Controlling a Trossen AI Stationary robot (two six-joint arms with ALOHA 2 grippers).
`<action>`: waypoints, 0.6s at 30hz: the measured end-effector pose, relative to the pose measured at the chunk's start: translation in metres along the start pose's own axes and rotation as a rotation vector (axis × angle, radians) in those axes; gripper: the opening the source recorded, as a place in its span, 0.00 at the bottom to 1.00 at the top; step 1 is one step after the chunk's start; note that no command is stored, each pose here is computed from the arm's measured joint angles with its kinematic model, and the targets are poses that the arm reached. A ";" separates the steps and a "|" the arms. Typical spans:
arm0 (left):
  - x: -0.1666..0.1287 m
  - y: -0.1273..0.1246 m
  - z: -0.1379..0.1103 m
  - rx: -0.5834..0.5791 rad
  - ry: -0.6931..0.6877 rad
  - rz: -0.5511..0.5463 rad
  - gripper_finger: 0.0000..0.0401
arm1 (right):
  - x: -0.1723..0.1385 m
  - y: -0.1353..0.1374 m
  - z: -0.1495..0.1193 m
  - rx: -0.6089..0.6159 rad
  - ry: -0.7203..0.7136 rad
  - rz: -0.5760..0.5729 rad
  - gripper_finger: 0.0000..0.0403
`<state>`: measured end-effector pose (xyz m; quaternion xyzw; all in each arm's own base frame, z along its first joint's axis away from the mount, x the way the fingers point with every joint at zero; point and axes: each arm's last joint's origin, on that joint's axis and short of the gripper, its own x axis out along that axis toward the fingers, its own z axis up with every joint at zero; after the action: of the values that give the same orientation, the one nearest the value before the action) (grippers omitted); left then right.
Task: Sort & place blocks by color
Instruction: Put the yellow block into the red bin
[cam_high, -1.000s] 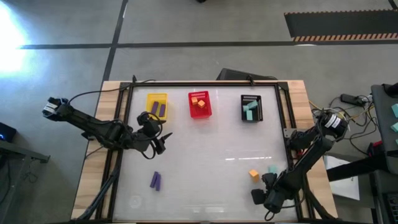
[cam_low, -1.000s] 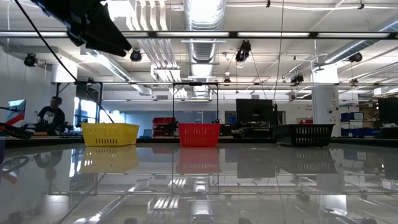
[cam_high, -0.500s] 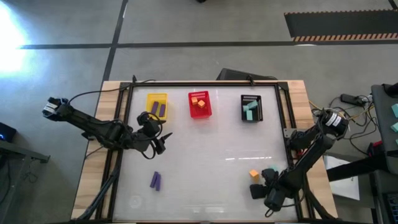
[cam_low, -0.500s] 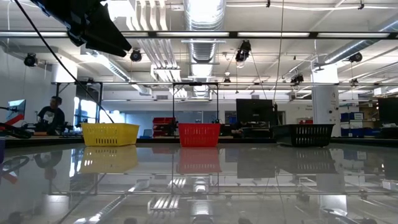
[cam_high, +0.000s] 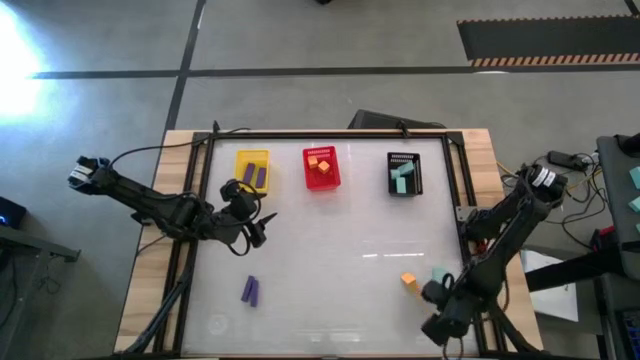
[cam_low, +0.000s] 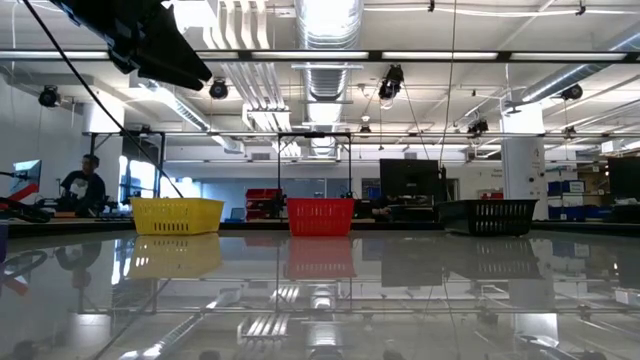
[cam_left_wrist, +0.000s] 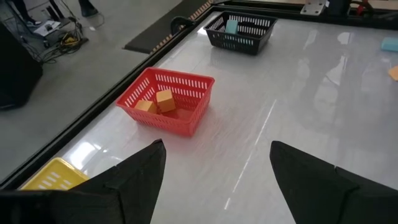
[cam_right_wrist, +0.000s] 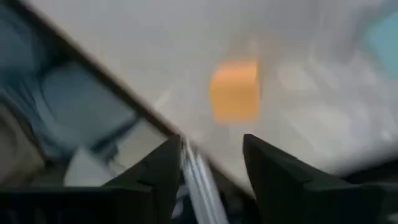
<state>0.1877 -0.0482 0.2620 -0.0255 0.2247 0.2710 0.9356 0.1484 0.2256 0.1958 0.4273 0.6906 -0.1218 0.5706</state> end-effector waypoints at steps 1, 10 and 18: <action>0.000 0.000 0.000 -0.001 -0.002 0.002 0.68 | 0.002 0.000 -0.003 0.008 0.040 -0.017 0.35; 0.000 0.000 0.000 0.001 0.000 0.004 0.68 | 0.045 0.005 -0.008 -0.015 -0.008 -0.047 0.03; 0.001 -0.001 -0.001 0.006 0.004 0.006 0.68 | 0.053 0.008 0.016 -0.022 -0.337 -0.032 0.03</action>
<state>0.1884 -0.0483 0.2604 -0.0224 0.2273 0.2731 0.9345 0.1657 0.2433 0.1462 0.3835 0.5931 -0.1931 0.6810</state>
